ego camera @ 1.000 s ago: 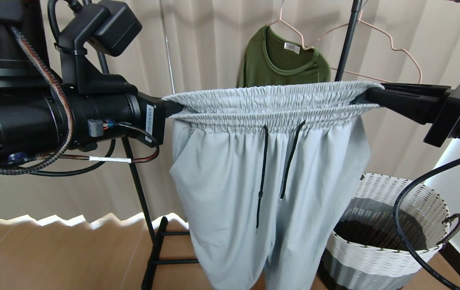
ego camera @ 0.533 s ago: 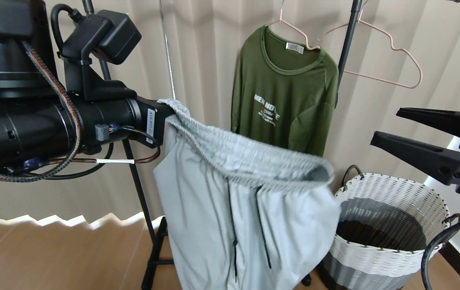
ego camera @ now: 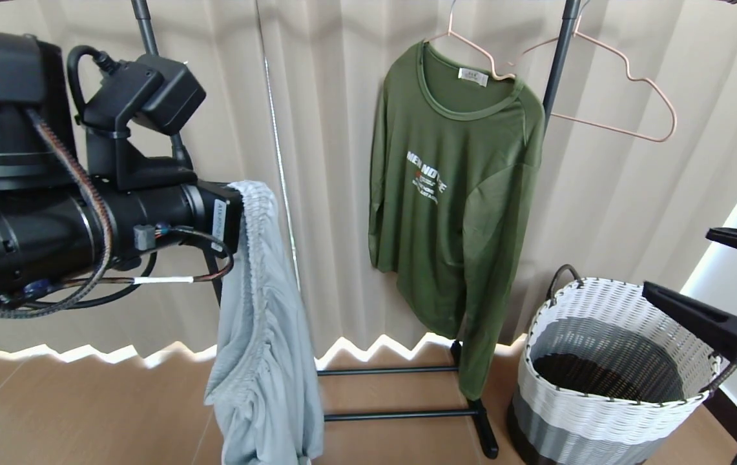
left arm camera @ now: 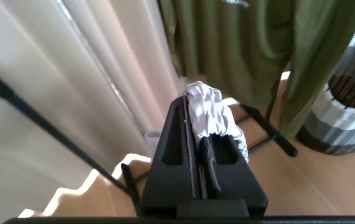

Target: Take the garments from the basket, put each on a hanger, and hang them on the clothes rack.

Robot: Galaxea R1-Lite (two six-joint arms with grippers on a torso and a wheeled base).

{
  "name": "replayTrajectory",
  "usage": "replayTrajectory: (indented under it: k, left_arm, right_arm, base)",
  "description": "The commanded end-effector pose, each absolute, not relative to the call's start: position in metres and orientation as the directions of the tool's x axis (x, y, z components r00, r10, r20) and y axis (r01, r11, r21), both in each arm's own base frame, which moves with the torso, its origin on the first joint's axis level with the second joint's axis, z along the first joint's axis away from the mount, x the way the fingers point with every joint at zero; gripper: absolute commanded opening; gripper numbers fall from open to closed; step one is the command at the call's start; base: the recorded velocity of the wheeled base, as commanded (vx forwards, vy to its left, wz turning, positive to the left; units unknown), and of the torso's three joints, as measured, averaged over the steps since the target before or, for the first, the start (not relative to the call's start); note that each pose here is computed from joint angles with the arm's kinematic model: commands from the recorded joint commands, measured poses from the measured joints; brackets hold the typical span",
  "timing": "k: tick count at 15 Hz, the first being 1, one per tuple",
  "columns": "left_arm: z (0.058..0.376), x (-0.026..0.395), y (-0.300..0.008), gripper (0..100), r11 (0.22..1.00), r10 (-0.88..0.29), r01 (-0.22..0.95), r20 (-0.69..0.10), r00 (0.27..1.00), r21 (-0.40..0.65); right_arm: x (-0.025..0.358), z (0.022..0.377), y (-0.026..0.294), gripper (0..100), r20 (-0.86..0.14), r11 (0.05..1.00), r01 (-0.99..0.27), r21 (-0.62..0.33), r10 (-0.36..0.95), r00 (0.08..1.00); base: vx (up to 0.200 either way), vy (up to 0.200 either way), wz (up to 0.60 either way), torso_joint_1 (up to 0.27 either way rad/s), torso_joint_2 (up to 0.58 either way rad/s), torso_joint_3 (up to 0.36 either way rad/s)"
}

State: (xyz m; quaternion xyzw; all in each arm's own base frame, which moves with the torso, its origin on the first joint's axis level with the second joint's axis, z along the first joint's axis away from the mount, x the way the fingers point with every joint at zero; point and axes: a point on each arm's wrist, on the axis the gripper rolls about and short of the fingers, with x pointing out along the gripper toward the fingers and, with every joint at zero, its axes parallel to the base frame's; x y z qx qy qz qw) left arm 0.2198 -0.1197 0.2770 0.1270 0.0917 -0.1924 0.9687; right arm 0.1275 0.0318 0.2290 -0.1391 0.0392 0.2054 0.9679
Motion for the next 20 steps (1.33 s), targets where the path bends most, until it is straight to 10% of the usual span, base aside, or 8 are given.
replayTrajectory:
  k: [1, 8, 20]
  left_arm:
    - [0.275, 0.200, -0.093, 0, 0.914, -0.301, 0.345, -0.214, 0.929, 0.215]
    - [0.248, 0.155, -0.054, 0, 0.940, -0.211, 0.263, -0.238, 0.948, 0.216]
    - [0.246, 0.148, -0.049, 0, 0.941, -0.213, 0.263, -0.233, 0.949, 0.212]
  right_arm:
    - [0.105, 0.215, 0.014, 100, -0.112, 0.912, -0.275, -0.306, 0.253, 0.961]
    - [0.083, 0.158, -0.007, 100, -0.258, 0.959, -0.097, -0.266, 0.026, 0.966]
    - [0.072, 0.166, -0.006, 100, -0.176, 0.954, -0.078, -0.290, 0.027, 0.984]
  base:
    - [0.000, 0.000, 0.00, 0.000, 0.00, 0.000]
    - [0.000, 0.000, 0.00, 0.000, 0.00, 0.000]
    - [0.000, 0.000, 0.00, 0.003, -0.03, -0.046]
